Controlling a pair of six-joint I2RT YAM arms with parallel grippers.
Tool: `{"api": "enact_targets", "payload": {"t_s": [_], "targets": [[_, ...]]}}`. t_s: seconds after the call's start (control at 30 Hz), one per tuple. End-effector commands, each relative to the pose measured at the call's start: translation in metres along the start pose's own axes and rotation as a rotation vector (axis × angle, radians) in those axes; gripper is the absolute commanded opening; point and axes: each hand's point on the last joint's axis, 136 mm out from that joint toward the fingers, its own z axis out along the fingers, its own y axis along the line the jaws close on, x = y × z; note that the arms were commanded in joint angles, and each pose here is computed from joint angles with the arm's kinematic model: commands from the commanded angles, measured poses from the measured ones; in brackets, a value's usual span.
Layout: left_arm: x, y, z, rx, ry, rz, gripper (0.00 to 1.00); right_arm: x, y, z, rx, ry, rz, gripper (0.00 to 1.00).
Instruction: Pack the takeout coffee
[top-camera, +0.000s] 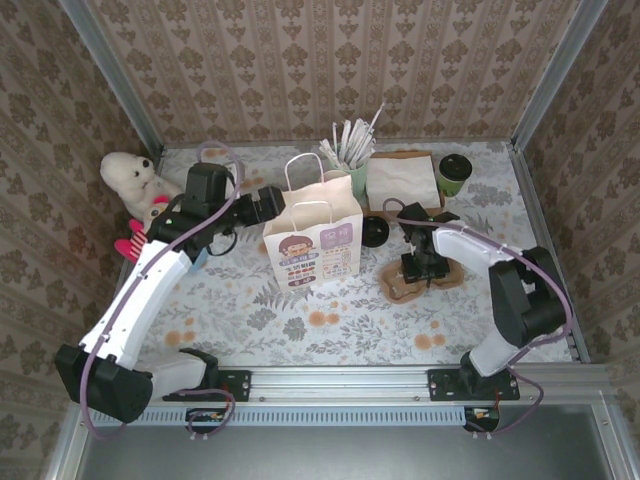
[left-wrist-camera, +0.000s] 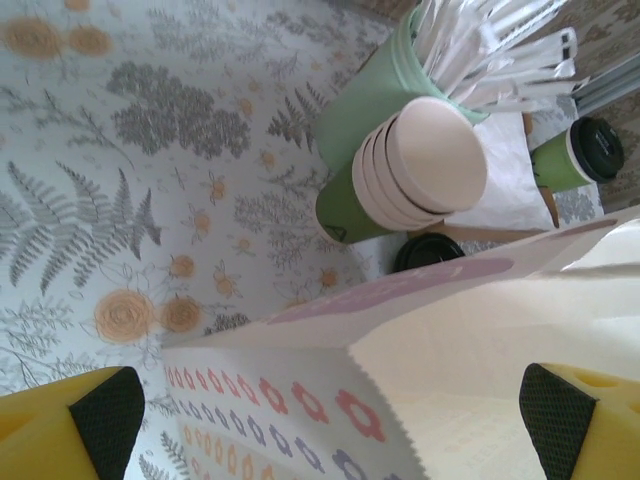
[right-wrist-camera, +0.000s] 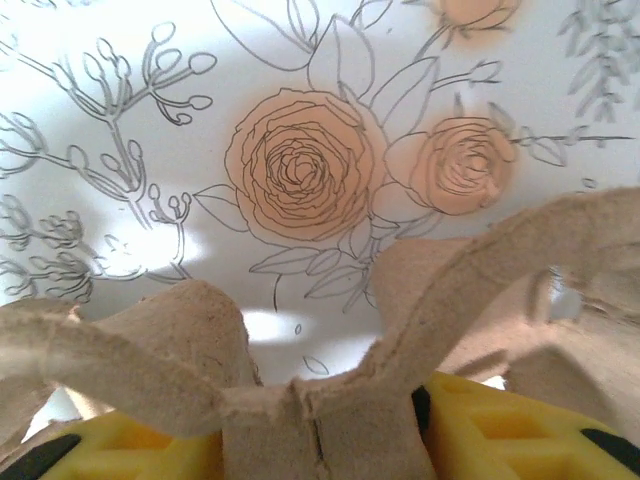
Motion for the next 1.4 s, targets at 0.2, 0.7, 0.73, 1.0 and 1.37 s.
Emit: {"api": "enact_targets", "payload": {"t_s": [0.2, 0.7, 0.73, 1.0, 1.37], "targets": [[-0.057, -0.046, -0.014, 0.133, -0.161, 0.377, 1.0, -0.021, -0.005, -0.093, -0.086, -0.254, 0.056, 0.45], [-0.057, -0.122, 0.033, 0.44, 0.018, 0.731, 0.71, -0.077, 0.024, -0.291, -0.612, -0.577, 0.19, 0.44], [-0.057, -0.125, 0.032, 0.461, 0.009, 0.728, 0.64, -0.079, 0.028, -0.298, -0.641, -0.586, 0.184, 0.44], [-0.053, -0.142, 0.027, 0.587, 0.047, 0.636, 0.33, -0.106, 0.075, -0.364, -0.97, -0.673, 0.108, 0.42], [-0.036, -0.186, 0.014, 0.715, 0.121, 0.486, 0.12, -0.118, 0.137, -0.391, -1.176, -0.627, -0.009, 0.43]]}}
